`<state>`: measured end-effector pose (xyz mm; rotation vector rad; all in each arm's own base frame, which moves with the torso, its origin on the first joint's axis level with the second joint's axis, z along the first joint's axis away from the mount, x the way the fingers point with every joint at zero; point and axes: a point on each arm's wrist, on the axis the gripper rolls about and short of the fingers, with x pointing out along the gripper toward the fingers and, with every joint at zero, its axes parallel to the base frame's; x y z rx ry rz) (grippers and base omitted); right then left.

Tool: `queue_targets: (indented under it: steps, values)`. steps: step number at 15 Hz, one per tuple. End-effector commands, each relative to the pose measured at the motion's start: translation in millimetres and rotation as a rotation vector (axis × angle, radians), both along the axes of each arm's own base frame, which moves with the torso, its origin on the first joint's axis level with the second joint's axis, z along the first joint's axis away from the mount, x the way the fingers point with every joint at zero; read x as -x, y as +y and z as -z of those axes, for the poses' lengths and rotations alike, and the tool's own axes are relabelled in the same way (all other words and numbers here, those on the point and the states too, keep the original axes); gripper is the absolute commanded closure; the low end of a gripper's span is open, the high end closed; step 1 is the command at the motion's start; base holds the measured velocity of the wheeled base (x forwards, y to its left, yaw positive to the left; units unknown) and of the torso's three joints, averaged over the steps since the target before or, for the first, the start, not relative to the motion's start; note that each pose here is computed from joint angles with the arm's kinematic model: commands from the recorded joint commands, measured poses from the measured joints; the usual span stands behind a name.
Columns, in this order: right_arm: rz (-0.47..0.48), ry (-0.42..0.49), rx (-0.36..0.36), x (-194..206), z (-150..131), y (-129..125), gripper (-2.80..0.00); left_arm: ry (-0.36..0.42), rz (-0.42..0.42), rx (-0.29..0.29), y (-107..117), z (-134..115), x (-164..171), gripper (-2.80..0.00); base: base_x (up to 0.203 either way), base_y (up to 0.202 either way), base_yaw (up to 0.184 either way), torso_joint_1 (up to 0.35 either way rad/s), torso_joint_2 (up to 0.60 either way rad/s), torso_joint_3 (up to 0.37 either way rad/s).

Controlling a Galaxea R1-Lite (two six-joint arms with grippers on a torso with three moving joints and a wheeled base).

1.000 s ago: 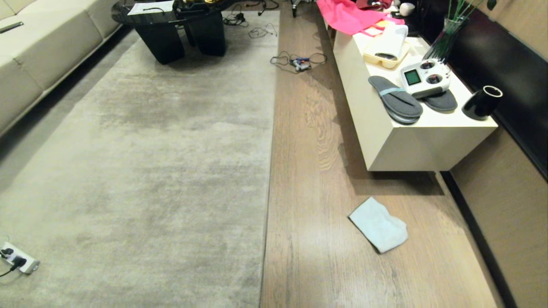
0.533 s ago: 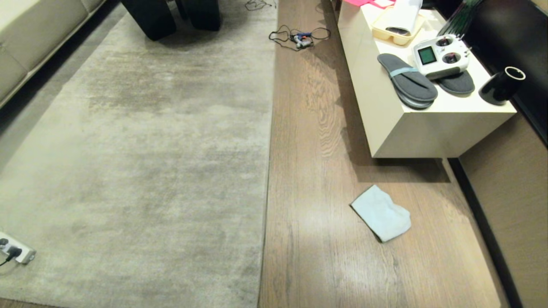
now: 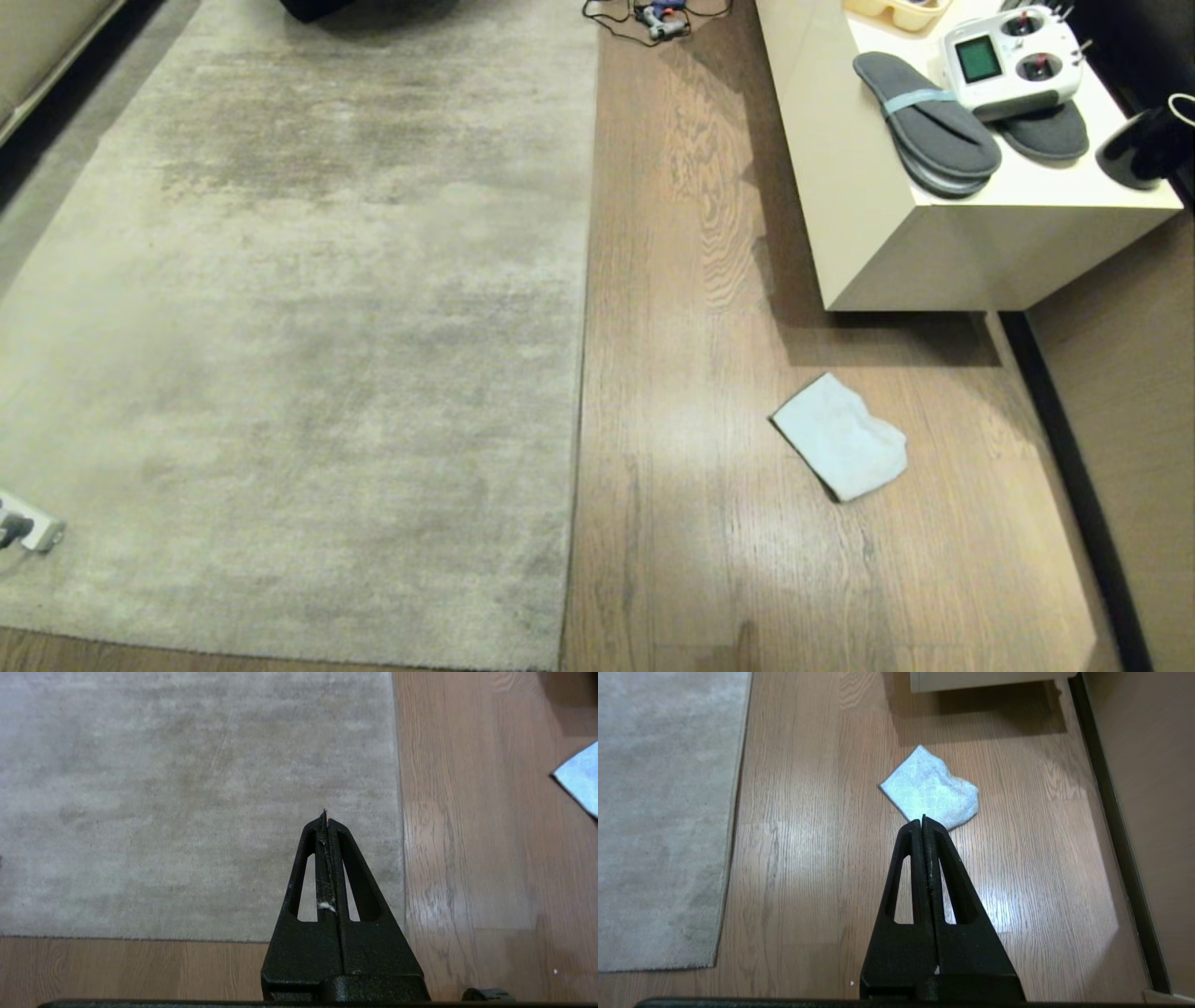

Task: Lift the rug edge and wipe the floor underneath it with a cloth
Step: Pick up the rag

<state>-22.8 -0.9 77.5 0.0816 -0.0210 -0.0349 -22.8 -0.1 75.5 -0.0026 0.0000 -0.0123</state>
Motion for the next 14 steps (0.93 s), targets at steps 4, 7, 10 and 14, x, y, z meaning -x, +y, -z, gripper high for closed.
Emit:
queue_targets:
  steps: [4, 7, 10, 14]
  values:
    - [0.001, 0.000, 0.000, 0.0, 0.0, 0.0, 0.00, 0.002, 0.001, 0.000, 0.0, 0.2, 0.0, 0.00, 0.000, 0.000, 0.000, 0.001, 0.00, -0.198]
    - [0.001, 0.000, 0.000, 0.0, 0.0, 0.0, 0.00, 0.000, 0.000, 0.000, 0.0, 0.0, 0.0, 0.00, 0.000, 0.000, 0.000, 0.004, 0.00, -0.201]
    - [0.000, 0.000, 0.000, 0.0, 0.0, 0.0, 0.00, 0.000, 0.001, 0.000, 0.0, 0.0, 0.0, 0.00, 0.000, 0.000, 0.000, 0.001, 0.00, -0.198]
    - [0.001, 0.000, 0.000, 0.0, 0.0, 0.0, 0.00, 0.000, 0.001, 0.000, 0.0, 0.0, 0.0, 0.00, 0.000, 0.000, 0.000, 0.001, 0.00, -0.198]
